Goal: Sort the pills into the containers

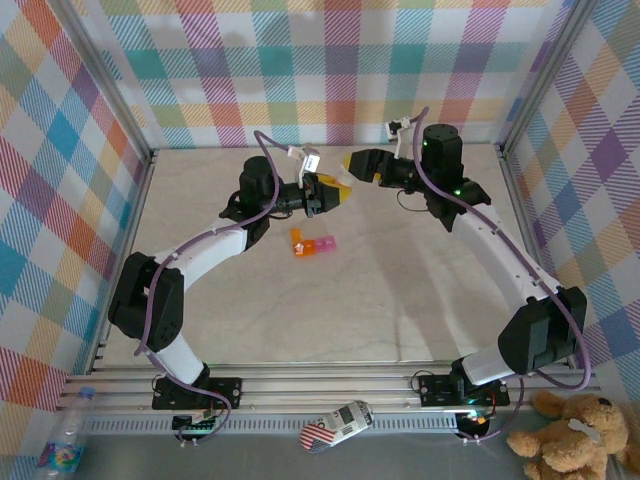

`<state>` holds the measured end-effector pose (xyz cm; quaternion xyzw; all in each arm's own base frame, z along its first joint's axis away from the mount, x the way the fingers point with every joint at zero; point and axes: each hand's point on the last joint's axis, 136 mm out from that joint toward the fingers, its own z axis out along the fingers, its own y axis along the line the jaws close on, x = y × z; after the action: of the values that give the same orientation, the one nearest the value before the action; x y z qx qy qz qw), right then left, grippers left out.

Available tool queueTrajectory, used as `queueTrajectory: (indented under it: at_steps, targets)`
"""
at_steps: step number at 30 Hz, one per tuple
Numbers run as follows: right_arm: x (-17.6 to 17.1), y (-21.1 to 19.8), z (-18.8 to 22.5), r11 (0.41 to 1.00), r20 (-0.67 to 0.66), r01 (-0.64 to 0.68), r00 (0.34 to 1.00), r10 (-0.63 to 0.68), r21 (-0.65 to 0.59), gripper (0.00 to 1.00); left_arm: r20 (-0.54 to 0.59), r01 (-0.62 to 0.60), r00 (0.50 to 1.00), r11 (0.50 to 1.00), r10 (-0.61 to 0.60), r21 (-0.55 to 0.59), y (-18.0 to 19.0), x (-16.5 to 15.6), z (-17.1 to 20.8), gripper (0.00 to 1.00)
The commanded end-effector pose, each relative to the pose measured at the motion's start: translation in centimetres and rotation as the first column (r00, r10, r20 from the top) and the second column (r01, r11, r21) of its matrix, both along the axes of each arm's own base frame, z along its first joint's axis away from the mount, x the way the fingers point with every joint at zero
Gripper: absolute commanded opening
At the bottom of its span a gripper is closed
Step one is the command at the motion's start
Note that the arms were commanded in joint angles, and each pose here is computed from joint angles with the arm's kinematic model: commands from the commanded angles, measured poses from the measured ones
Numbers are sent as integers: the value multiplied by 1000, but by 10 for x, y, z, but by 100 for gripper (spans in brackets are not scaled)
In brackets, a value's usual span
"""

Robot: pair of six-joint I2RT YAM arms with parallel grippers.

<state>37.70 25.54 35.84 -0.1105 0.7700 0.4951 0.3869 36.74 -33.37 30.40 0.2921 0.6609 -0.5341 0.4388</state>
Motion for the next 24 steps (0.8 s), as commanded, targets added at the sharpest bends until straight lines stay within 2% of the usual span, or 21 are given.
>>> queueTrajectory:
  at_steps: [1,5,9,13,18,21,24]
  targets:
    - [2,6,5,1000,31,-27,999,27,13,65,75,31,997,999,-28,-42,-1,-7,29,0]
    - [5,8,3,999,19,-37,999,36,15,52,75,36,997,998,-33,-41,-1,-8,29,0]
    - [5,9,-2,999,3,-40,999,40,15,43,76,31,997,999,-28,-38,-1,-7,28,0]
    - [7,10,-12,1000,-22,1,1000,-1,3,40,76,13,997,999,-10,-33,0,-4,28,0]
    - [11,15,-35,990,-65,135,988,-137,-31,35,90,-61,994,998,62,-15,2,4,27,0]
    - [11,18,-53,970,-86,237,967,-240,-51,35,95,-119,988,993,119,0,5,10,23,0]
    - [11,23,-58,964,-100,264,959,-267,-40,38,93,-143,985,990,142,2,6,14,22,0]
